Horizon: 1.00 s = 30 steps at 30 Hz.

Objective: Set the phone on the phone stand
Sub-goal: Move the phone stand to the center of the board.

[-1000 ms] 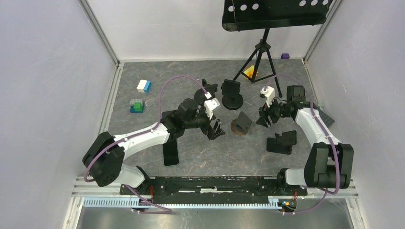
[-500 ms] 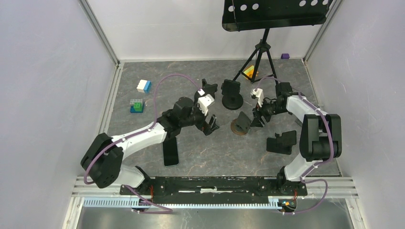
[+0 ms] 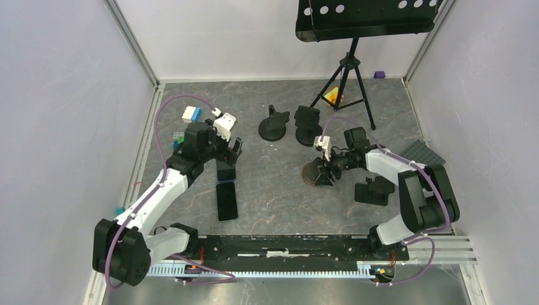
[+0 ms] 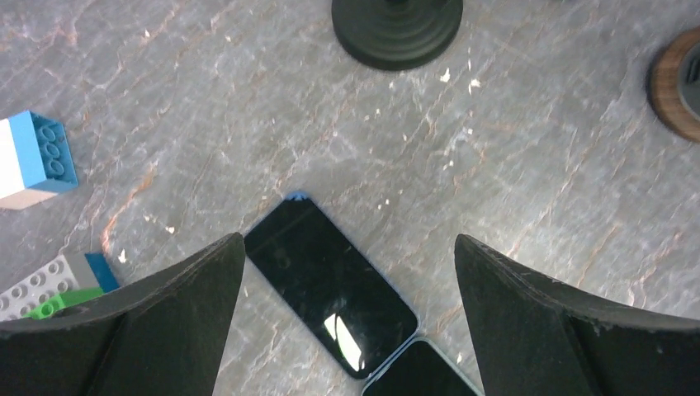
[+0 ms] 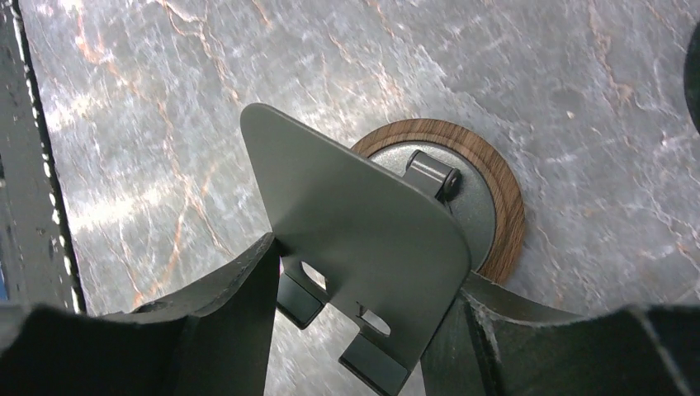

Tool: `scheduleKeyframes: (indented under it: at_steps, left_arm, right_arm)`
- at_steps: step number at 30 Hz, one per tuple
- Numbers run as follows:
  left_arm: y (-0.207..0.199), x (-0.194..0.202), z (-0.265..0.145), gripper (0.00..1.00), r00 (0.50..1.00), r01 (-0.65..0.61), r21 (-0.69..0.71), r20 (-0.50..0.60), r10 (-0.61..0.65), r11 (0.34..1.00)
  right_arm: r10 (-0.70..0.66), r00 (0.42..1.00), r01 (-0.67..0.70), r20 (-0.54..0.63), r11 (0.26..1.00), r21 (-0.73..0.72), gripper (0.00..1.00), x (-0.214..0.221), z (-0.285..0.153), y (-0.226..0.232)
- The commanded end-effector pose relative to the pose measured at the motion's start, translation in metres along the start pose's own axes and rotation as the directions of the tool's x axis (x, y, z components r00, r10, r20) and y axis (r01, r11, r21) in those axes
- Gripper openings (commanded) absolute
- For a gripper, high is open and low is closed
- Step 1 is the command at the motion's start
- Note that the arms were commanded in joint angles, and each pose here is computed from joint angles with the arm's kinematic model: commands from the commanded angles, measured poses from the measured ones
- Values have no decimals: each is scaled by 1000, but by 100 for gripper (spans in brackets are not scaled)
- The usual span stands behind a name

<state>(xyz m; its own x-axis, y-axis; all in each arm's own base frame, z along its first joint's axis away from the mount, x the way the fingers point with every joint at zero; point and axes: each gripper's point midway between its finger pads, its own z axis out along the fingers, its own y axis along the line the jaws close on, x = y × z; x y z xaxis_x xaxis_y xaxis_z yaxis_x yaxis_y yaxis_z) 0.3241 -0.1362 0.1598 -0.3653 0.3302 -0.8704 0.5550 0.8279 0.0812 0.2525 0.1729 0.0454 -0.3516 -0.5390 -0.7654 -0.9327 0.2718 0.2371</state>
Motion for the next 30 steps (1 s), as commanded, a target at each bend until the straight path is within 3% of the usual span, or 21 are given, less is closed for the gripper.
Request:
scheduleKeyframes:
  at_steps: [1, 9, 16, 20, 26, 30]
  left_arm:
    - [11, 36, -10, 100, 987, -90, -27, -139, 85, 996]
    - [27, 79, -9, 100, 934, -31, -36, -357, 16, 999]
    - [43, 98, 5, 100, 897, 81, -103, -425, -118, 991]
    - [41, 98, 19, 100, 891, 140, -107, -420, -173, 984]
    - [30, 109, 35, 100, 842, 254, -124, -460, -283, 959]
    - [22, 117, 40, 100, 831, 240, -157, -477, -286, 958]
  right_arm:
    - [-47, 996, 41, 82, 996, 75, 57, -31, 12, 0]
    - [-20, 988, 11, 156, 998, 61, 53, -58, 38, 9]
    - [14, 978, -19, 206, 1000, 23, 55, -80, 70, 19]
    - [34, 975, -41, 217, 999, 32, 60, -83, 76, 14]
    - [32, 977, -42, 212, 998, 43, 74, -83, 74, 12]
    - [-1, 980, -8, 197, 999, 42, 81, -92, 68, 12]
